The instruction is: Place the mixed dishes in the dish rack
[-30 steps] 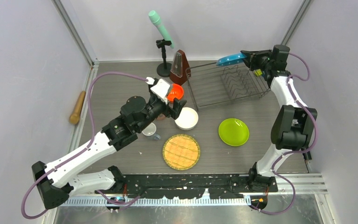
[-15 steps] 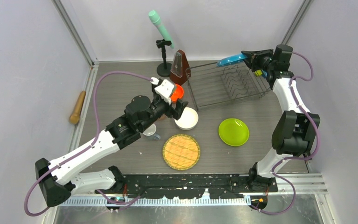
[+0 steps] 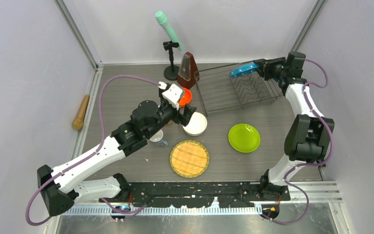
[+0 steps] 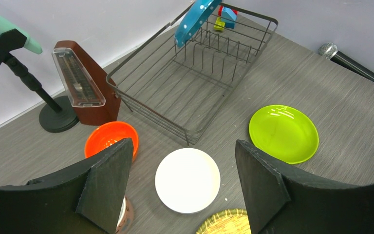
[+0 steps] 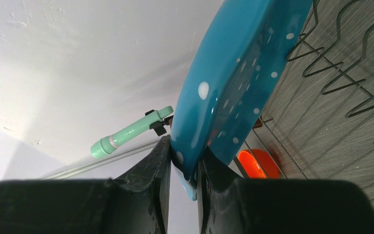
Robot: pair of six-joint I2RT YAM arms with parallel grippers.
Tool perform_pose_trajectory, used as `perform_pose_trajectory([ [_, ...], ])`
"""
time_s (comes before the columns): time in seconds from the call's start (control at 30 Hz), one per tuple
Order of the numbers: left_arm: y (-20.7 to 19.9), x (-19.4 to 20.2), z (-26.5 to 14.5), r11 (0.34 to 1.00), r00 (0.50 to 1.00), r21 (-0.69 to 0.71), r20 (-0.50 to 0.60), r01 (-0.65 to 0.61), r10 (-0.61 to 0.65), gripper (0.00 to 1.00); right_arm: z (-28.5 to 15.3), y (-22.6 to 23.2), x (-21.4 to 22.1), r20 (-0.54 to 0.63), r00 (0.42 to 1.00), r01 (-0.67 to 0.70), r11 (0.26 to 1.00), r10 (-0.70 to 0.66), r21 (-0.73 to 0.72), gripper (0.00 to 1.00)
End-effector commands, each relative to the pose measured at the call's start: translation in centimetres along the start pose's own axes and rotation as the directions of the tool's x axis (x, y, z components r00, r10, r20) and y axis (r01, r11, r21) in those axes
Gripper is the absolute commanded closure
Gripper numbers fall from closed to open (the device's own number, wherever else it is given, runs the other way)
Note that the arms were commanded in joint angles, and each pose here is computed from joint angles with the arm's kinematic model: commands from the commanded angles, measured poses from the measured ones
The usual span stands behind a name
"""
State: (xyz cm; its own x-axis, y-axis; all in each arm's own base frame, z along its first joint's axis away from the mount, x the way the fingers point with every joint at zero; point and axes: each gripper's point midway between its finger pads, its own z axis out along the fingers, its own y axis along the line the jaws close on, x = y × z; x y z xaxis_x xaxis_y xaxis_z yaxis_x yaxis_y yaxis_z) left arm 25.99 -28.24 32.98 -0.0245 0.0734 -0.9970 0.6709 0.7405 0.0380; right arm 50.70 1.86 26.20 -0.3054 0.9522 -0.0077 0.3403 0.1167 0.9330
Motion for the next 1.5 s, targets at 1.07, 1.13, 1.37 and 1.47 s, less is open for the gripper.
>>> perform_pose_trajectory([
  [1.07,-0.7,0.1,2.0,1.000,1.000,0.012,0.003,0.015,-0.015,0.21,2.4,1.8,-3.8,0.212,0.977,0.006,0.990,-0.036,0.140,0.93],
  [1.13,-0.7,0.2,2.1,1.000,1.000,0.010,0.001,0.015,-0.015,0.21,2.3,2.4,-3.1,0.198,0.980,0.005,0.993,-0.029,0.121,0.94],
  [1.37,-0.8,0.0,2.1,1.000,1.000,0.014,0.005,0.013,-0.013,0.21,0.6,6.3,-1.3,0.185,0.982,0.026,0.999,-0.032,0.038,0.98],
  [1.47,-0.8,0.0,2.1,1.000,1.000,0.018,0.004,0.016,-0.016,0.21,0.5,6.5,-1.2,0.183,0.983,0.012,0.999,-0.017,0.031,0.98],
])
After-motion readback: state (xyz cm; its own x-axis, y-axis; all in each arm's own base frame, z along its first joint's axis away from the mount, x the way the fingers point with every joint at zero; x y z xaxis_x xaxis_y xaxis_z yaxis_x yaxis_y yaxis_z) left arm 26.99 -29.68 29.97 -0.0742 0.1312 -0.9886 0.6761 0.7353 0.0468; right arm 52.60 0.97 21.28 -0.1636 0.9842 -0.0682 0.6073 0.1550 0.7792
